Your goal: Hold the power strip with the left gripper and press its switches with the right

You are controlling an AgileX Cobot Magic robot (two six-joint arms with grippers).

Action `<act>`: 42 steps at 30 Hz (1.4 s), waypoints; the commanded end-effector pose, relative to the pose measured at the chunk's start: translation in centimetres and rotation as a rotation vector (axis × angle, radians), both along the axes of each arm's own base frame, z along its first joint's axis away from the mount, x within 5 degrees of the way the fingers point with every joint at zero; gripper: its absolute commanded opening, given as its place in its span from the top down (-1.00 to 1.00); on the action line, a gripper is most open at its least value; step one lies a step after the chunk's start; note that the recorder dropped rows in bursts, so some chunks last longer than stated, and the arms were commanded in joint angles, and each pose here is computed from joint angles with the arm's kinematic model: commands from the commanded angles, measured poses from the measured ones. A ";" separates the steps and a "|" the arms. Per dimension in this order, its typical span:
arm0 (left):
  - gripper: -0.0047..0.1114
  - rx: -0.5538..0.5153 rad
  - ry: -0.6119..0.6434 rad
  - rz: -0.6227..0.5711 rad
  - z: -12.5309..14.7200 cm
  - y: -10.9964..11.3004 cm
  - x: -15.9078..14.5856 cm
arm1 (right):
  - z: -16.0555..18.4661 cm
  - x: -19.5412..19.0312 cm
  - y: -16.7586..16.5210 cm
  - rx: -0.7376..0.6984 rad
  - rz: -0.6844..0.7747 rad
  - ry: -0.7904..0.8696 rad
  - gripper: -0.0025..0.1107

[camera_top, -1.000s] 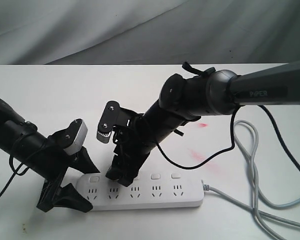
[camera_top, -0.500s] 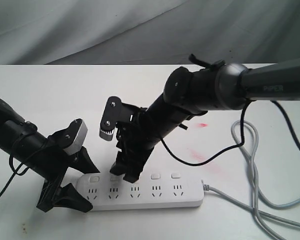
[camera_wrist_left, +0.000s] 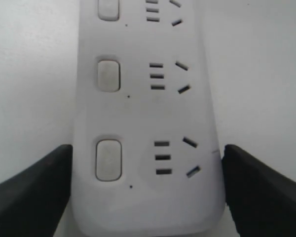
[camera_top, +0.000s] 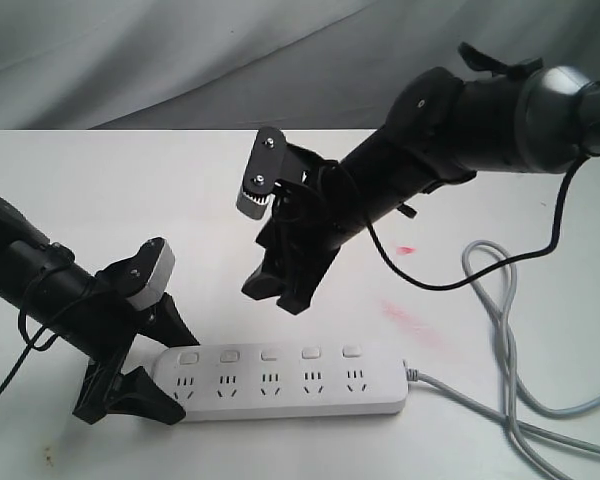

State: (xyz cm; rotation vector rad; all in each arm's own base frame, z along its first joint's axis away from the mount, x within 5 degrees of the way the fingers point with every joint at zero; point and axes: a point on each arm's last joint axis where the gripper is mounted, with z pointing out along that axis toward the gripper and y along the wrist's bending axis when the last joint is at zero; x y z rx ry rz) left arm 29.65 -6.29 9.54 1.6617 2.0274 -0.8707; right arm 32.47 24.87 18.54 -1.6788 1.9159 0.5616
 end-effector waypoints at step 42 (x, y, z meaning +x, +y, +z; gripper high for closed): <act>0.92 0.012 -0.003 0.009 0.0 0.0 0.1 | -6.6 -1.3 -1.0 -0.070 -0.059 0.115 -0.10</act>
